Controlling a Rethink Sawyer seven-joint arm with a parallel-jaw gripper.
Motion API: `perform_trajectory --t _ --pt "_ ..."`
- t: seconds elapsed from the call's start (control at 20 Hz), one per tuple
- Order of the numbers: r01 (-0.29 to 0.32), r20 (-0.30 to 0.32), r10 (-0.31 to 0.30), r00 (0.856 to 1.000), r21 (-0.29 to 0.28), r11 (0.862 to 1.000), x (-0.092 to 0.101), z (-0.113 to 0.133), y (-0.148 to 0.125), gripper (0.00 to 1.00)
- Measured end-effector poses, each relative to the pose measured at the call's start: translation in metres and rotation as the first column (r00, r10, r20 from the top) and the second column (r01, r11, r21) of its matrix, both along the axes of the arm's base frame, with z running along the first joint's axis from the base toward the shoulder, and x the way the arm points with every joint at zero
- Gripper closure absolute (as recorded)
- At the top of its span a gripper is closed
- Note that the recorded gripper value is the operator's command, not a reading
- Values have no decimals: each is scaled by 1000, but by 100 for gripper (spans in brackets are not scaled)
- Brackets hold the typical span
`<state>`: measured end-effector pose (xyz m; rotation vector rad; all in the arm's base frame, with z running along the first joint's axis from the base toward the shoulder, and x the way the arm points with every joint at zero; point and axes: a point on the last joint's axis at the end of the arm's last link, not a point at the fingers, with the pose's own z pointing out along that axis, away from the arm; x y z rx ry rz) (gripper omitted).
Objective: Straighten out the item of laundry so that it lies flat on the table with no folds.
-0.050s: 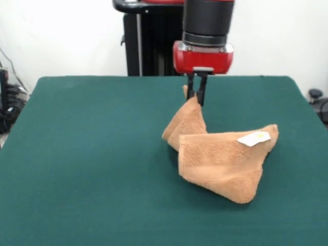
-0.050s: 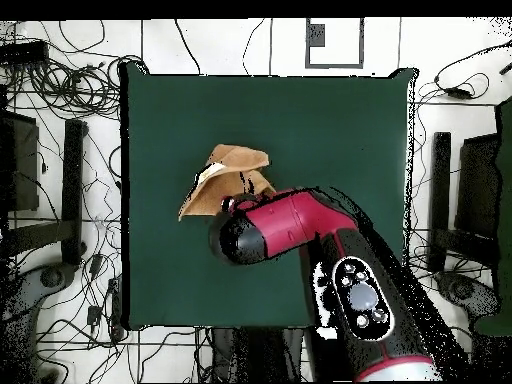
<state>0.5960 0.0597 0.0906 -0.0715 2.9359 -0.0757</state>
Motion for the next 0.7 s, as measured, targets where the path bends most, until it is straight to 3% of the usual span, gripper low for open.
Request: perform_trajectory --t 0.35,0.4,0.7 --pt "53 -12 -53 999 25 998 -41 8 -43 100" --pt "66 -26 -65 998 21 998 -56 10 -56 100" --pt "74 -39 -73 997 14 997 -84 26 -70 100"
